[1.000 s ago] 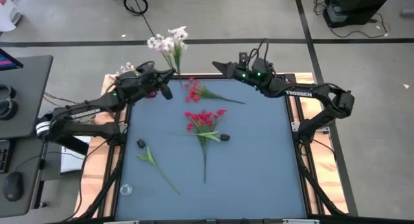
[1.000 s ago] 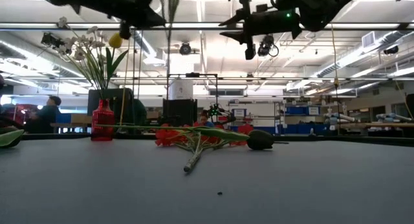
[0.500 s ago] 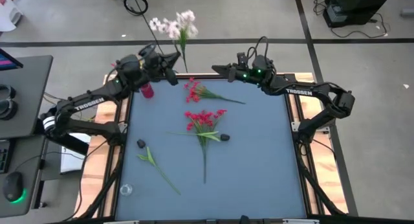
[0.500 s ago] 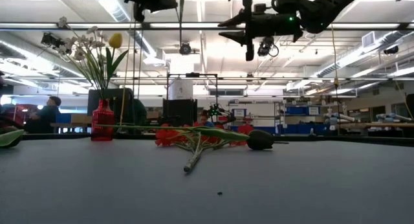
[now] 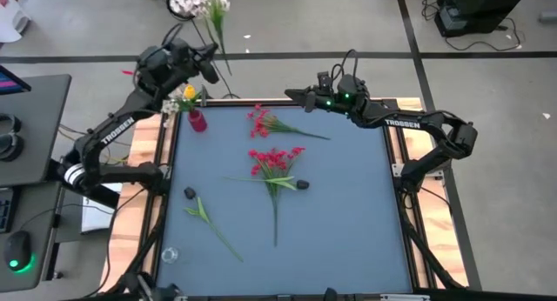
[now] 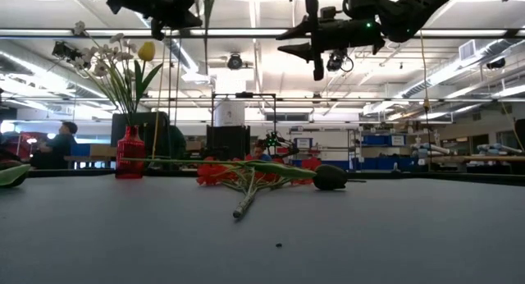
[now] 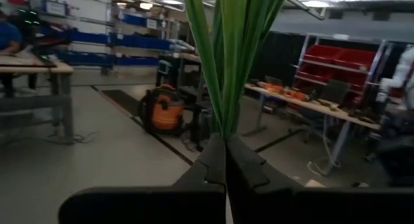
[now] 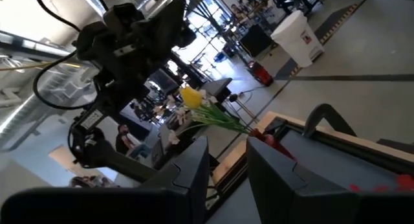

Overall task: Sort flowers into vase by color
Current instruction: Put the white flowers into the red vase

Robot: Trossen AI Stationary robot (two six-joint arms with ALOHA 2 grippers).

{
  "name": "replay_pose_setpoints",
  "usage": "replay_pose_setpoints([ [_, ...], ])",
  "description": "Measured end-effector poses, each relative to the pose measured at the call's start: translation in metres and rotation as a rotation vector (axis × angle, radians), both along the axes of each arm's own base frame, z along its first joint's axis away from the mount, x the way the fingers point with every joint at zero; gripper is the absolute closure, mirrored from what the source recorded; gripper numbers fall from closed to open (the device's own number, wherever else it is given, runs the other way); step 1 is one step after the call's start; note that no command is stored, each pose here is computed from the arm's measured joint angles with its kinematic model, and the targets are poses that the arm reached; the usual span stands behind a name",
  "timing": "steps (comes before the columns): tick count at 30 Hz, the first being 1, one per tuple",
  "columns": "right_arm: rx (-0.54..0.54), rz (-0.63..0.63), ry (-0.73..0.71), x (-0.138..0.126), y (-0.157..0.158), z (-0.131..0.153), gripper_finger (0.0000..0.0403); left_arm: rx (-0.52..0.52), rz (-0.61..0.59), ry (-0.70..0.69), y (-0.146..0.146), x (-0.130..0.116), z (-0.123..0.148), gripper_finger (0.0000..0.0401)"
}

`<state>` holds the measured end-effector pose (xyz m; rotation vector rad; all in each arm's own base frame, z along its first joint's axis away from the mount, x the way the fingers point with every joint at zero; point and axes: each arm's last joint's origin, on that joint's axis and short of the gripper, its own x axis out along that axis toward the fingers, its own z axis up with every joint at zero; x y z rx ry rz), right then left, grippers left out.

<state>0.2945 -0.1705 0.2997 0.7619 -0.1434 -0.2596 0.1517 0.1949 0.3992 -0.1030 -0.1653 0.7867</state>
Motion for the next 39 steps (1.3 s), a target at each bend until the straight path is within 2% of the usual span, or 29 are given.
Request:
replay_pose_setpoints([
  [7, -0.008, -0.042, 0.041, -0.002, -0.003, -0.004, 0.0290, -0.006, 0.111, 0.009, 0.021, -0.031, -0.004, 0.0401],
  [12, -0.008, -0.067, 0.082, -0.003, -0.005, -0.008, 0.0290, -0.169, 0.197, 0.016, 0.036, -0.052, -0.045, 0.0401],
  [16, -0.004, -0.095, 0.082, -0.003, -0.006, -0.008, 0.0290, -0.229, 0.210, 0.008, 0.039, -0.060, -0.065, 0.0401],
  [20, 0.010, -0.088, 0.097, -0.003, -0.006, -0.009, 0.0290, -0.224, 0.245, 0.041, 0.041, -0.068, -0.067, 0.0401],
  [25, 0.029, -0.086, 0.130, -0.003, -0.006, -0.013, 0.0290, -0.281, 0.378, 0.093, 0.047, -0.087, -0.075, 0.0401],
  [31, 0.035, -0.092, 0.142, -0.004, -0.006, -0.014, 0.0290, -0.239, 0.468, 0.142, 0.048, -0.090, -0.074, 0.0401],
  [36, 0.042, -0.088, 0.149, -0.005, -0.008, -0.015, 0.0290, -0.260, 0.465, 0.169, 0.047, -0.090, -0.077, 0.0401],
  [39, 0.042, -0.086, 0.149, -0.006, -0.009, -0.015, 0.0290, -0.266, 0.359, 0.224, 0.045, -0.087, -0.080, 0.0401],
])
